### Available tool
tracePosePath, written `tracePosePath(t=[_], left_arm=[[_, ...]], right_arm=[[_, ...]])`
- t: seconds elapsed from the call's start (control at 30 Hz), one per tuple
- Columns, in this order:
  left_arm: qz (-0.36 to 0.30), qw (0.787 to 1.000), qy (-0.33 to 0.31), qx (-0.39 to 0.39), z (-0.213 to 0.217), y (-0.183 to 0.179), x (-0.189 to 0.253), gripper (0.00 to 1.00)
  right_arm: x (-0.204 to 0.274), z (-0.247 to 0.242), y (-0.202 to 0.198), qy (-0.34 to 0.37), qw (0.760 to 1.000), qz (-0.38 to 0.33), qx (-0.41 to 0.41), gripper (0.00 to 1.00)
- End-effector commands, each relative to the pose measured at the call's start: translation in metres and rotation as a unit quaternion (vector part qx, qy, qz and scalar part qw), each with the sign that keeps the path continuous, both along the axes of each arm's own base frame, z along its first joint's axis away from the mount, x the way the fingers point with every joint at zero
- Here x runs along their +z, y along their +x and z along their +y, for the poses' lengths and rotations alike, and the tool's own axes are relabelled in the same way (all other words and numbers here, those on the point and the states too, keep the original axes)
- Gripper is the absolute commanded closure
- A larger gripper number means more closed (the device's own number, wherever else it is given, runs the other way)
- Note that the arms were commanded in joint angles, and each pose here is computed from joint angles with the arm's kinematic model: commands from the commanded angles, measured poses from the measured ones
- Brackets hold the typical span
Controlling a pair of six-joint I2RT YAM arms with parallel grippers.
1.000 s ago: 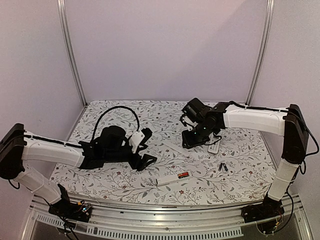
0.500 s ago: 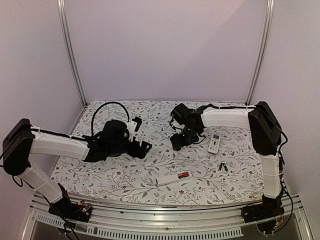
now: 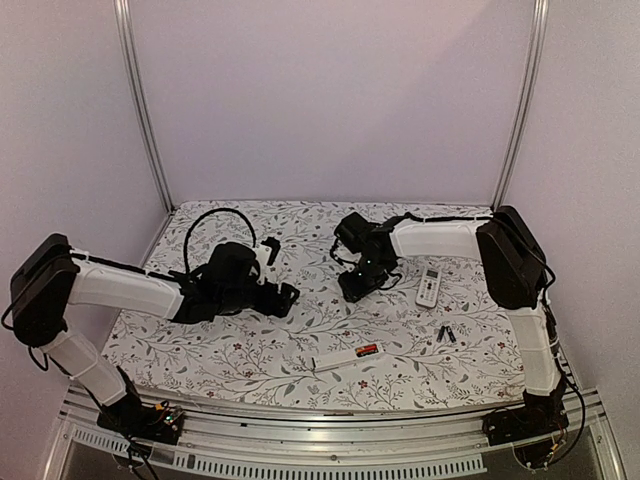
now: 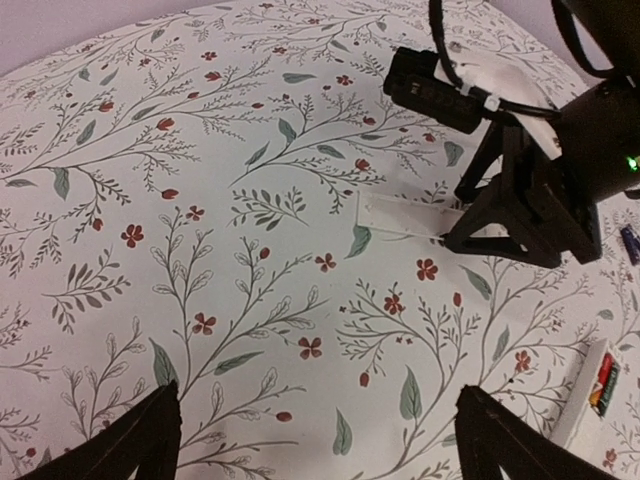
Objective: Load the batteries into the remote control
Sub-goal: Pick up the battery cover at the center of the board.
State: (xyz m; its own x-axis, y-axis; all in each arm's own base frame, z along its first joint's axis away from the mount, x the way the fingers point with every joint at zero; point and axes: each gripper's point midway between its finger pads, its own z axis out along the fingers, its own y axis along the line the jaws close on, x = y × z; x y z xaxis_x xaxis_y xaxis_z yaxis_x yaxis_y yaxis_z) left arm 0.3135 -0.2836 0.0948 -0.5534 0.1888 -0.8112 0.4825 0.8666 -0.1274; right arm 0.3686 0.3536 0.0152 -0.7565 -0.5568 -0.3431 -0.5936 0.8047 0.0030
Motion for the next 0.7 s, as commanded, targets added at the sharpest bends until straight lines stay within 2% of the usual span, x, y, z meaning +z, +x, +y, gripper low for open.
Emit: tracePosePath(t=[0.0,0.1,0.37,0.67], left_arm=[[0.014,0.999,-0.005,0.035,0.011,0.014,-0.004,0.07],[0.016,0.999,-0.002,0.046,0.015,0.018,-0.006,0.08],[0.018,0.999,0.006,0.05,0.02,0.017,-0.01,0.09],[0.016,0.999,0.014,0.049,0.023,0.017,-0.011,0.1]], right_arm=[[-0.035,-0.014,-0.018,-0.04,0.998,0.034,0.028,0.57],[-0.039,-0.016,-0.03,-0.038,0.997,0.043,0.05,0.64],[-0.052,-0.026,-0.072,-0.053,0.988,0.078,0.123,0.68],[-0.052,-0.046,-0.111,-0.074,0.979,0.108,0.157,0.74]])
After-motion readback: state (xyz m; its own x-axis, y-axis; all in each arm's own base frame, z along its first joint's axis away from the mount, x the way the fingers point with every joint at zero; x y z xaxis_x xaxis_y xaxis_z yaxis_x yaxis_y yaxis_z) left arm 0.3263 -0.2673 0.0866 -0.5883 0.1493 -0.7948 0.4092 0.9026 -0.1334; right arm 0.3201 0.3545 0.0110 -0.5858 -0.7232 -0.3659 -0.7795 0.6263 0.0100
